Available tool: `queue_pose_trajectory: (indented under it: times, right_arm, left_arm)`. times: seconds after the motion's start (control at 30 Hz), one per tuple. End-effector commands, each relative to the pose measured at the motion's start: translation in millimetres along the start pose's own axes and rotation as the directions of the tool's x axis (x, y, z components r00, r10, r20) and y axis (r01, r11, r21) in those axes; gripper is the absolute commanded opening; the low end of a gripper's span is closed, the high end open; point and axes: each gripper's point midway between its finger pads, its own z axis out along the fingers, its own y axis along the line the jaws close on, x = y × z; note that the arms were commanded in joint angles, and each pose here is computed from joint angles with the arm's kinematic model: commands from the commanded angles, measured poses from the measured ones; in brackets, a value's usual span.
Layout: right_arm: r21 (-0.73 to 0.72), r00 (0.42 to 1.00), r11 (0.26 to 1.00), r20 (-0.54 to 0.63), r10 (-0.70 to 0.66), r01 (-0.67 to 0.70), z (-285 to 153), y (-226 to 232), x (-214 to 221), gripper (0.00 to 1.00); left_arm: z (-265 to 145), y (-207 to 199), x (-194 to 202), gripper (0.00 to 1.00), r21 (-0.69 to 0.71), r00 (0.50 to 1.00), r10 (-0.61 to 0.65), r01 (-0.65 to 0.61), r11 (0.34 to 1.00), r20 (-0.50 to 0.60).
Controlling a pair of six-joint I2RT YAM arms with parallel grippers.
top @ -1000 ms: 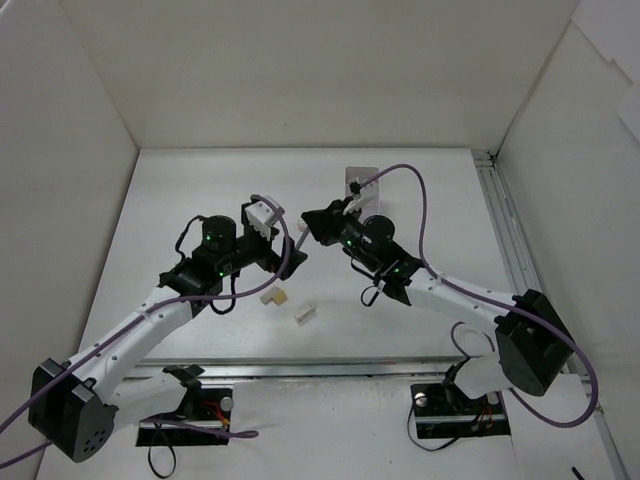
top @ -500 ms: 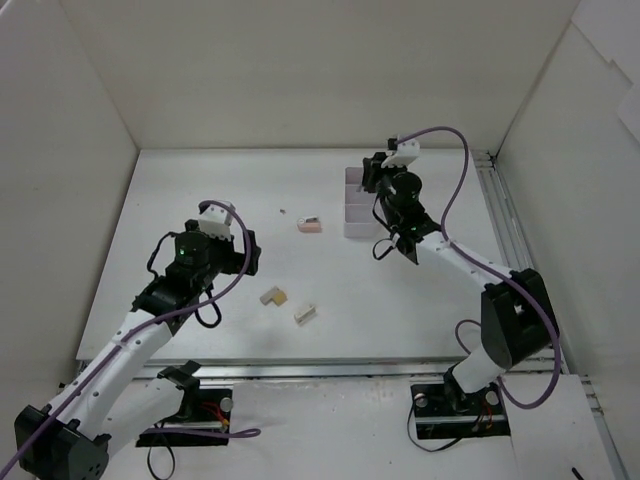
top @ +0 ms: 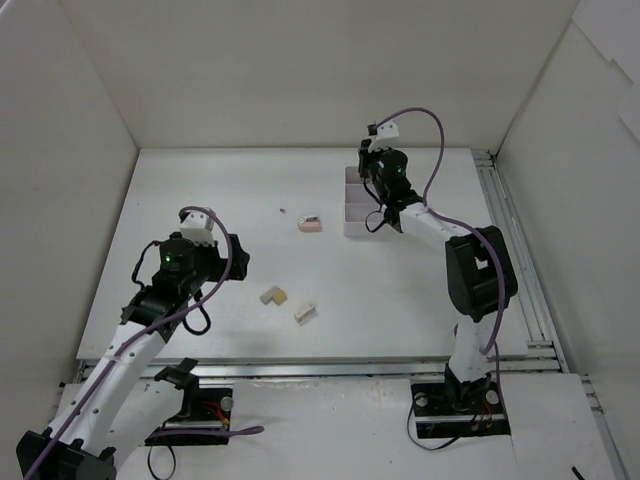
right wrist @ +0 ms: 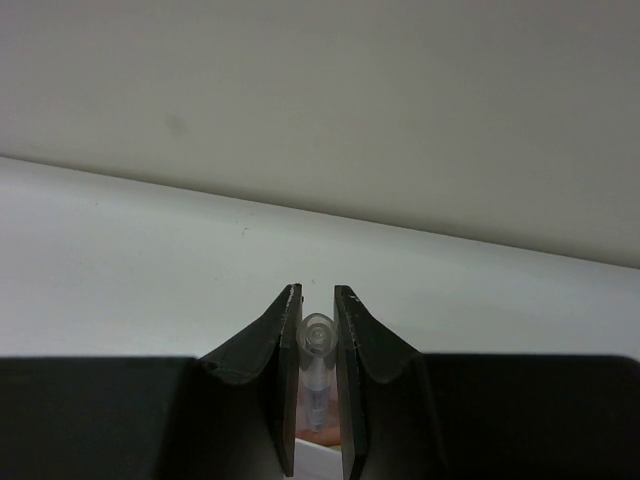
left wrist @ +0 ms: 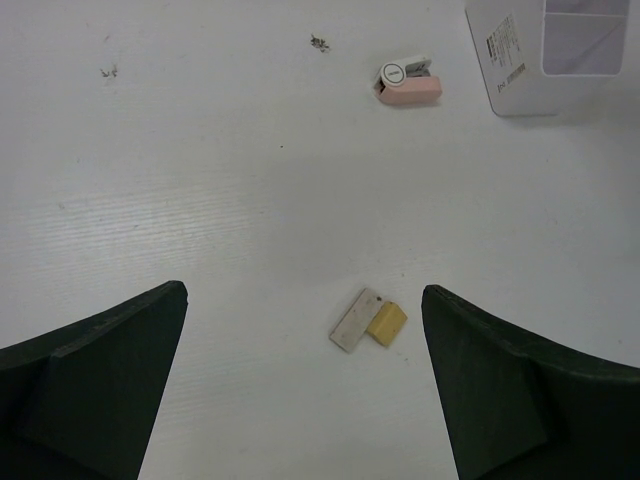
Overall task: Sort the stationery into containers
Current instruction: Place the pen in the storage box.
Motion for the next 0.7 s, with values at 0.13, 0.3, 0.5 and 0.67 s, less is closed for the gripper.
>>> queue_pose_trajectory:
  times: [0.13,0.3,0.5,0.67]
  right_arm:
    - [-0.006,0.990,1.000,0.138,-0.011,0.012,16,0,-45,0.00]
    - [-0.006,0.994,1.000,0.106,0.003,-0.002,15,0,-28,0.01]
    - [-0.034,0.993,0.999,0.113,0.017,-0.013,-2,4,-37,0.49]
    - [-0.103,0.986,0.994,0.155,0.060,-0.044,-29,15,-68,0.98]
  left_arm:
    - [2,-9,-20,1.00,0.040,0.999,-0.008,0.006,0.999,0.043]
    - [2,-10,-21,1.00,0.042,0.999,-0.002,0.000,0.999,0.036]
    - [-5,-11,-25,1.00,0.045,0.999,-0.011,0.009,0.999,0.045]
    - [-10,-9,-26,1.00,0.036,0.999,-0.034,0.033,0.999,0.033]
